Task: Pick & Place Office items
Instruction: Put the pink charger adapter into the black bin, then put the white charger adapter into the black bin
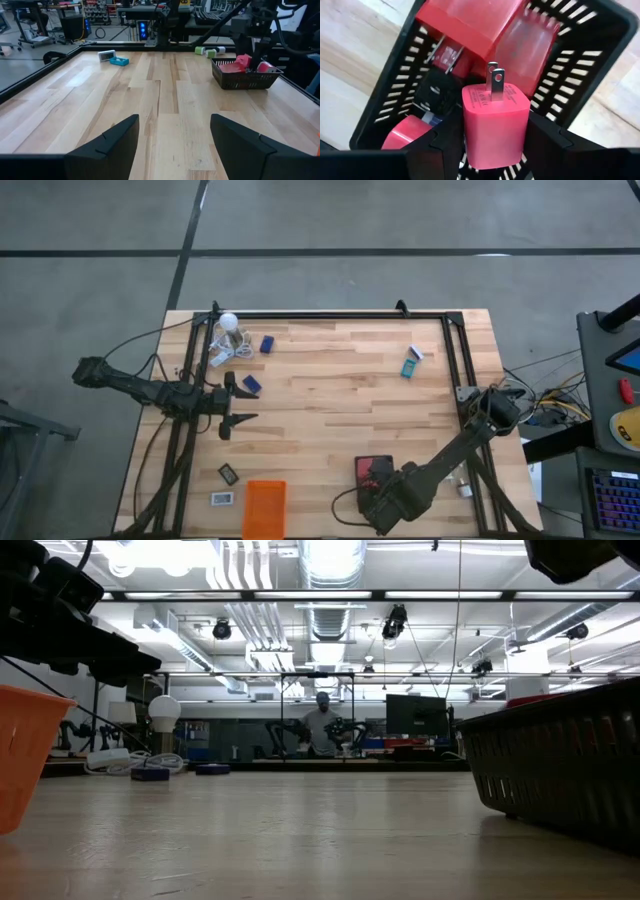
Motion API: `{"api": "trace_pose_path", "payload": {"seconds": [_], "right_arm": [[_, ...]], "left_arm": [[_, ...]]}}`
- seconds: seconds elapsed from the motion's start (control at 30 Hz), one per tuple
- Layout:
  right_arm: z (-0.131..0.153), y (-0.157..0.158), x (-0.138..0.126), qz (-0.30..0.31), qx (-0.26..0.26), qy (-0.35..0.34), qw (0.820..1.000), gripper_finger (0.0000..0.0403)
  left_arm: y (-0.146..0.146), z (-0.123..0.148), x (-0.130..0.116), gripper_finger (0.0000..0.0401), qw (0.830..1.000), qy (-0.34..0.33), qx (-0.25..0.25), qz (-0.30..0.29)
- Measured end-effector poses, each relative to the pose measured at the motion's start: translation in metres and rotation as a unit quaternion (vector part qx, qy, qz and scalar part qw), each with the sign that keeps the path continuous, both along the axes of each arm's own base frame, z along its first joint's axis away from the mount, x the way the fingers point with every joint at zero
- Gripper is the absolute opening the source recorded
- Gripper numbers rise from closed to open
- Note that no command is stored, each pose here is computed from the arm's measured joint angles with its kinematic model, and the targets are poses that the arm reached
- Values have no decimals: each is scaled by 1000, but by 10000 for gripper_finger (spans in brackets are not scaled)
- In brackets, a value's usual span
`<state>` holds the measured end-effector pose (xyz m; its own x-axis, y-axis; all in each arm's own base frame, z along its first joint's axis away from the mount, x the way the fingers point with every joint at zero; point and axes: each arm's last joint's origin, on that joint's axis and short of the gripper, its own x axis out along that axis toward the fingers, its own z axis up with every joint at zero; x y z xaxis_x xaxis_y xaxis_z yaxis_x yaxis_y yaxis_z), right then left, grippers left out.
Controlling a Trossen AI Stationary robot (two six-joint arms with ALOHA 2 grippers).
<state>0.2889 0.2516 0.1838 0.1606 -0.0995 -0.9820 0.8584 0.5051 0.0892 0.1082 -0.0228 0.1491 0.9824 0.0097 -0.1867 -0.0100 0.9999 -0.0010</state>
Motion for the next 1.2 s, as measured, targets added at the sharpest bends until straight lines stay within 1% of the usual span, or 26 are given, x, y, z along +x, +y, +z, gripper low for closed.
{"api": "trace_pose_path", "payload": {"seconds": [0.4,0.83,0.93,1.2], "right_arm": [[2,0,0,-3,0,-1,1000,183],[2,-1,0,-11,-1,-1,1000,187],[2,-1,-1,-20,1,-2,1000,201],[2,-1,0,-21,0,-2,1000,255]], "left_arm": [[0,0,0,253,1000,1,0,0],[0,0,0,253,1000,1,0,0],[0,0,0,252,1000,1,0,0],[0,0,0,252,1000,1,0,0]]}}
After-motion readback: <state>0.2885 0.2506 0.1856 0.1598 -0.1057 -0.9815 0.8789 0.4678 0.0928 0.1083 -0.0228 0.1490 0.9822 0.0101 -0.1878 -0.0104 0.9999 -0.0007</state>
